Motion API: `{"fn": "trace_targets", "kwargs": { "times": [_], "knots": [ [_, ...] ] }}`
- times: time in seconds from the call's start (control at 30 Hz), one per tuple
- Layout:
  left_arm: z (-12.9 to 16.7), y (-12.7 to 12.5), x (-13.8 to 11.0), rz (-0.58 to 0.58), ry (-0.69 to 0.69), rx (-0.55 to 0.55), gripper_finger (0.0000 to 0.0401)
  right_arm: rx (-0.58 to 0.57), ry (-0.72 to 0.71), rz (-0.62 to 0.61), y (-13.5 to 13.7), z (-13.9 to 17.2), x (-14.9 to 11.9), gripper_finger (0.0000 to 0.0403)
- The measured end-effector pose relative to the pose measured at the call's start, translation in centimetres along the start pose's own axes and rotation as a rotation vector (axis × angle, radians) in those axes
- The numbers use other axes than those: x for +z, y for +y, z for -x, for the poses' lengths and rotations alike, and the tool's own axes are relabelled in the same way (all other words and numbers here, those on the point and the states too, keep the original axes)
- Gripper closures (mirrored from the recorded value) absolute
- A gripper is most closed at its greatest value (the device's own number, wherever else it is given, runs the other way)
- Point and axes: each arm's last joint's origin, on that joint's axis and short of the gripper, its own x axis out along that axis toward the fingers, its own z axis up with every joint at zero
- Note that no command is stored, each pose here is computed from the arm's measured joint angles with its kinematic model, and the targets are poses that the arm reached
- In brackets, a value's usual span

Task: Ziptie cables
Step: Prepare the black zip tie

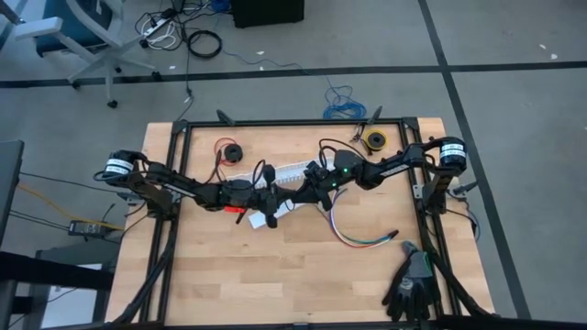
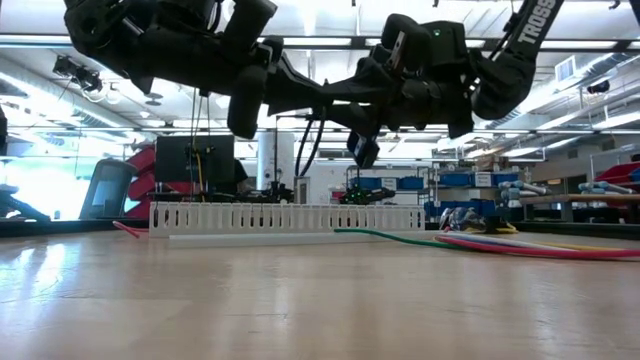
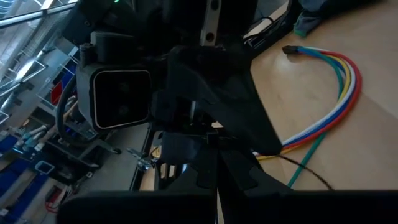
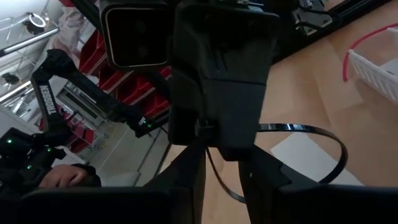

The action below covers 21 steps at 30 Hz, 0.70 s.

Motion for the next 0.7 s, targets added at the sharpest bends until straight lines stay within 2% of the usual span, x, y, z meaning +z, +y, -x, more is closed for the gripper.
{"fn": "trace_targets", "kwargs": {
  "times": [0.4,0.7],
  "knots": [
    [0.0,-0.2,-0.3,-0.005,0.041,-0.004,0.0397,0.006,-0.008,-0.020,-0.4,1.1,-0.6,0.0320],
    [0.0,-0.3,-0.7,-0.006,0.084,-0.014,0.0397,0.067,0.075,-0.064,-0.9,2.2,-1.5,0.0322]
  ]
}}
